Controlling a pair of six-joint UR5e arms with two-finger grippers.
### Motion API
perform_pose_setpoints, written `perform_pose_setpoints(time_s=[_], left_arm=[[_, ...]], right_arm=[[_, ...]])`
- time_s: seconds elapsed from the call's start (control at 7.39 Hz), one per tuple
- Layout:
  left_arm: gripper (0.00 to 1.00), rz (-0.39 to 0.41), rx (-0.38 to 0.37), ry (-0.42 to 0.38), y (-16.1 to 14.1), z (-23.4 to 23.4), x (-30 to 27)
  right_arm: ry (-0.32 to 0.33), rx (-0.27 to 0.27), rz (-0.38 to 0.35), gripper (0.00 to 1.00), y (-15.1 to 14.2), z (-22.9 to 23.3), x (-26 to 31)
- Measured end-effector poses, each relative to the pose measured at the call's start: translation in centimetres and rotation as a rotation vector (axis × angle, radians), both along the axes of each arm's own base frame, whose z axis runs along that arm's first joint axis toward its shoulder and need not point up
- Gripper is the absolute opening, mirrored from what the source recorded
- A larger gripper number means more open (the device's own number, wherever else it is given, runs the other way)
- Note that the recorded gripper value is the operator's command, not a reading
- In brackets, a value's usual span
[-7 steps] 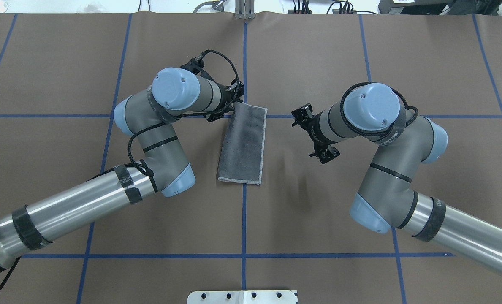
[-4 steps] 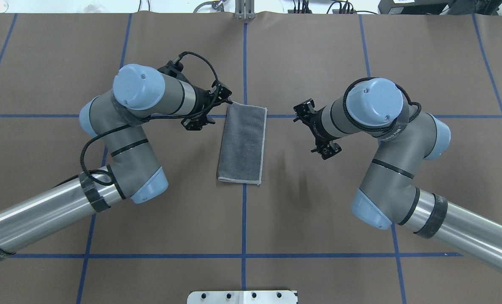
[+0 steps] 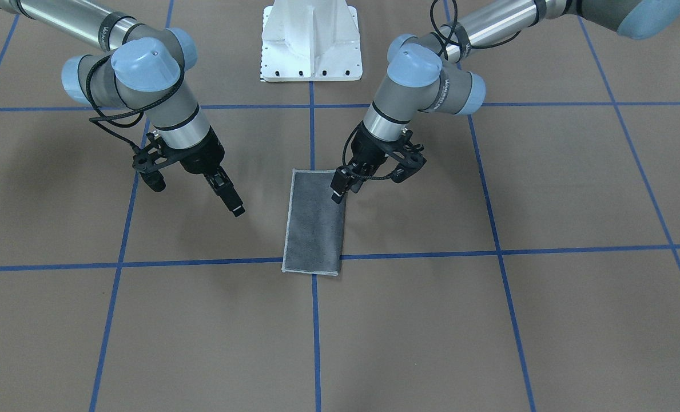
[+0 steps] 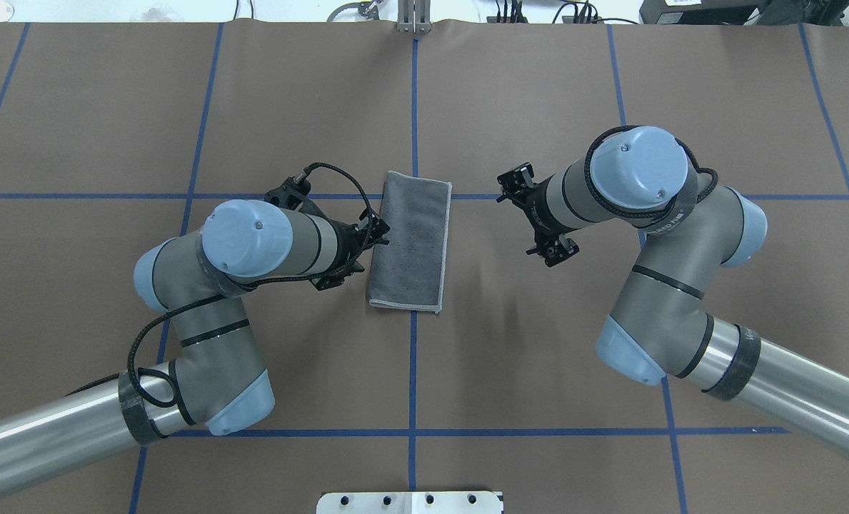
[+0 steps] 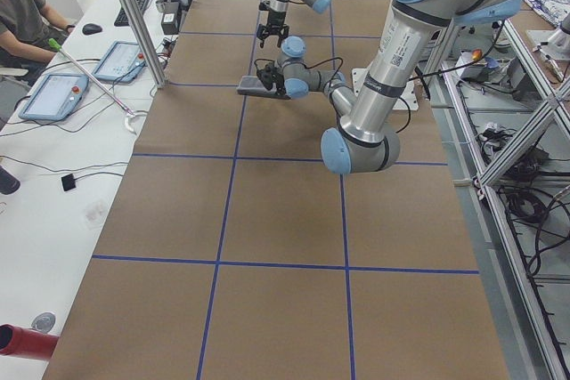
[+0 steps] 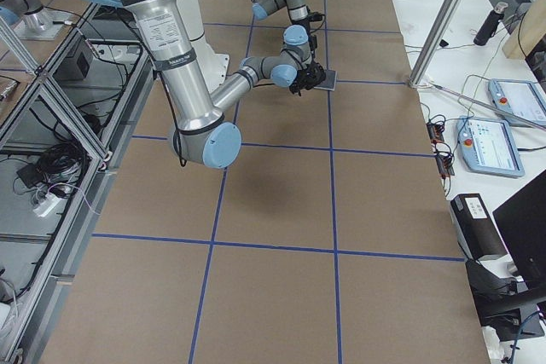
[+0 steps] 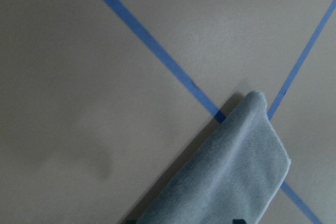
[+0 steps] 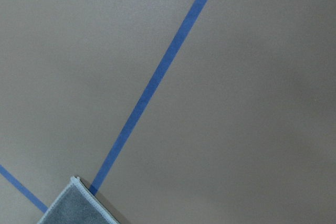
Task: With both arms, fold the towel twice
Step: 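Grasp the towel's near end with the left gripper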
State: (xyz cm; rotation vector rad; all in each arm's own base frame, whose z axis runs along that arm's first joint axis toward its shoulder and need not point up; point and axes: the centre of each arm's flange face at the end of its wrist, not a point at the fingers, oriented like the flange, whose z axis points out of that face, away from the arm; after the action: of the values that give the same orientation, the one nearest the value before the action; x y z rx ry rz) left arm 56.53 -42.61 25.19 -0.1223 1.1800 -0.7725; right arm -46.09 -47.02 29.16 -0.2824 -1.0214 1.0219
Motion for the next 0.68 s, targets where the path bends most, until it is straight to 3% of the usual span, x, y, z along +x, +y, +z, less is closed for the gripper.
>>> perform_pose_setpoints(time_s=[0.41, 0.54, 0.68], left_arm=[[0.58, 0.049, -0.011, -0.042, 3.4, 0.5, 2.4], [0.4, 0.055, -0.01, -0.045, 3.8, 0.6, 2.7], [0.1, 0.059, -0.009, -0.044, 4.0, 0.5, 2.9]], right_arm=[[-0.015, -0.002, -0.013, 1.0, 0.3, -0.5, 0.2], [-0.016, -0.003, -0.015, 1.0, 0.3, -0.6, 0.2], [-0.018, -0.003, -0.017, 1.0, 0.3, -0.7, 0.2]])
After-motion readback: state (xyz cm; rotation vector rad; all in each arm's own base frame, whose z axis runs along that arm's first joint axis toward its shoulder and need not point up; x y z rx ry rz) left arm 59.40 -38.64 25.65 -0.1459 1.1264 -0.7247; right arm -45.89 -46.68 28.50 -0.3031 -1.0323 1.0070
